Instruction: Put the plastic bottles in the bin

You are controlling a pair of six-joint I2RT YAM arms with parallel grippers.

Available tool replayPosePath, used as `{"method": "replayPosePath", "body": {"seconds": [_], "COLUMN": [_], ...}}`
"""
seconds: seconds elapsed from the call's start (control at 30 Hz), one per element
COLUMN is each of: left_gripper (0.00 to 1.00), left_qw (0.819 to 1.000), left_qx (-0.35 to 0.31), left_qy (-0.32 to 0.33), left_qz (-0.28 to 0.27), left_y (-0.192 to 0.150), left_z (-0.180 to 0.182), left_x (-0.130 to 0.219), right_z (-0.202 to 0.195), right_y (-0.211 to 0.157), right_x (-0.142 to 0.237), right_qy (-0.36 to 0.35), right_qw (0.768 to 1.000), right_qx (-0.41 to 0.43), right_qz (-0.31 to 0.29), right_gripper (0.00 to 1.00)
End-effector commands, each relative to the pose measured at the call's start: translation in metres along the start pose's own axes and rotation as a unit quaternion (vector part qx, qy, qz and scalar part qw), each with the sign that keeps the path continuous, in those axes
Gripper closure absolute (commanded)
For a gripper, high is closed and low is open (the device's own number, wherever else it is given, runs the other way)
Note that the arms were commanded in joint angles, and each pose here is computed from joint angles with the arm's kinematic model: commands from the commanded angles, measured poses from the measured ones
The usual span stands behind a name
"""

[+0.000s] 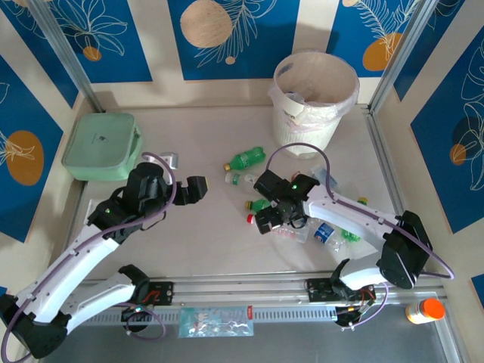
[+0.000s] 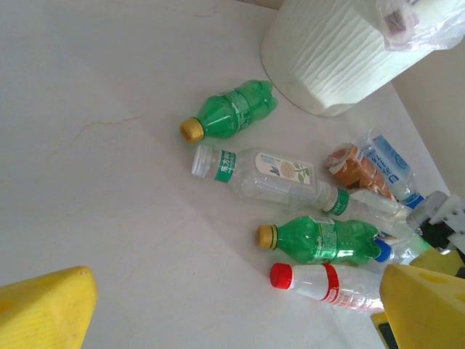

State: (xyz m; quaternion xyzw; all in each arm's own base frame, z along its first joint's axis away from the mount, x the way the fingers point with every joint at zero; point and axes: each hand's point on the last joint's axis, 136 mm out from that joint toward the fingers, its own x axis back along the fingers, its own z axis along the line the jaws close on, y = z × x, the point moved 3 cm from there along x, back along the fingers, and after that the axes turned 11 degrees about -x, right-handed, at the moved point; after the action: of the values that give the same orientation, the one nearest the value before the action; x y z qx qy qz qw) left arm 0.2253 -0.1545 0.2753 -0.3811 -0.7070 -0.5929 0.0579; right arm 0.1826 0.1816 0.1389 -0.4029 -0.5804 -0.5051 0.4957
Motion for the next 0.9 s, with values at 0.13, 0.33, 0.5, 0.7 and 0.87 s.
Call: {"method": "replayPosePath", "body": {"seconds": [0.13, 0.33, 0.5, 0.7, 0.87], "left_gripper": [0.01, 0.01, 0.01, 0.01, 0.01], "left_qw": [1.0, 0.999, 0.999, 0.999, 0.999], "left_qx": [0.01, 0.016, 0.017, 0.015, 0.017], "left_qy": [-0.017, -0.027, -0.034, -0.037, -0.036], "left_qz": [-0.003, -0.003, -0.002, -0.002, 0.001], "left_y": [0.002, 0.003, 0.005, 0.008, 0.007], "left_z": [-0.001, -0.003, -0.005, -0.007, -0.005], "left_x": [0.004, 0.004, 0.004, 0.006, 0.006], "right_z": [-0.002, 0.003, 0.007, 0.012, 0.018], "right_y": [-0.009, -0.011, -0.012, -0.016, -0.019], "right_x": [-0.022, -0.035, -0.043, -0.051, -0.056], "right_qy": [-0.03, -0.035, -0.041, -0.038, -0.028], "right_qw": [0.999, 0.998, 0.996, 0.994, 0.992], "right_qx": [0.014, 0.029, 0.047, 0.062, 0.075], "right_qz": [0.034, 0.053, 0.069, 0.087, 0.103], "right_gripper": [0.01, 0.01, 0.01, 0.04, 0.11]}}
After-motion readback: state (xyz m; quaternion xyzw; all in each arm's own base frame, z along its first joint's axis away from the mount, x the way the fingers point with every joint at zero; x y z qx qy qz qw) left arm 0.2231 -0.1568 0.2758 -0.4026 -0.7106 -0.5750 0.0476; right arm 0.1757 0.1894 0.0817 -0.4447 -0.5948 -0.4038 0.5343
